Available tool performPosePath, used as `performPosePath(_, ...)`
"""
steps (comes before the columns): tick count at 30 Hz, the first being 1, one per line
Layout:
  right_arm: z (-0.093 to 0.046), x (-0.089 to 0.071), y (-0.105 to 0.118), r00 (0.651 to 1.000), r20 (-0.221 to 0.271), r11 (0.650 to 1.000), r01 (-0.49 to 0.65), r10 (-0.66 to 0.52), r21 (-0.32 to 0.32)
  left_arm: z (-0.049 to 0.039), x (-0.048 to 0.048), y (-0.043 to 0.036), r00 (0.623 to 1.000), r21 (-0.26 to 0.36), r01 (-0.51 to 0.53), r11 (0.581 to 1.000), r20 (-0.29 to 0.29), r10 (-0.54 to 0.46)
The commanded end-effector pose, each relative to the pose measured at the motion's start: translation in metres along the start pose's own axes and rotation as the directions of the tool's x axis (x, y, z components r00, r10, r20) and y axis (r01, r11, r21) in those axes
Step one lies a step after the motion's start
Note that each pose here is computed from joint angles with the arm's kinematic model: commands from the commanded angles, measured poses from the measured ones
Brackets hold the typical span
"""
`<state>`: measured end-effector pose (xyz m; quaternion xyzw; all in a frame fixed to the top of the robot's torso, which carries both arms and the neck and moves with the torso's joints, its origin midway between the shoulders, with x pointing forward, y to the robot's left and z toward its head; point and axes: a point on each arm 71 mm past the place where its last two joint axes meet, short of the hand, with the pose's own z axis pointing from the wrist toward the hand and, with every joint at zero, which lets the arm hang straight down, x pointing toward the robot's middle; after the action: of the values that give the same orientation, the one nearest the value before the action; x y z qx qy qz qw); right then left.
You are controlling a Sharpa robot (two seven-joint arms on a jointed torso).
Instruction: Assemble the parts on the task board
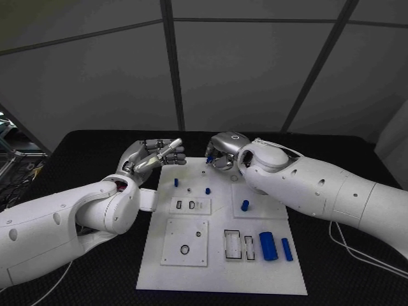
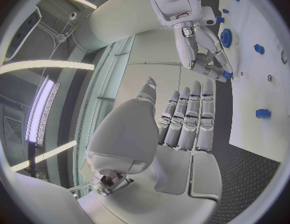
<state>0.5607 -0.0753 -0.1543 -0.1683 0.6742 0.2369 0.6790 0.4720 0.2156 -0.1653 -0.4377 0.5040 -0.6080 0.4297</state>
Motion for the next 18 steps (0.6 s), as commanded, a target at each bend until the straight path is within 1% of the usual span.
performPosePath(1,0.0016,0.0005,0.0018,1.000,-0.023,1.000,0.007,-0.008,-0.013,0.0008,0.0006,-0.0019,1.000,0.009,-0.005,1.000,-0.002,0.005)
performPosePath(18,0.0075,0.0044,0.0074,0.999,-0.043,1.000,0.014,-0.015,-0.020,0.0019,0.0013,-0.0029,1.000,0.007,-0.004,1.000,-0.004,0.004)
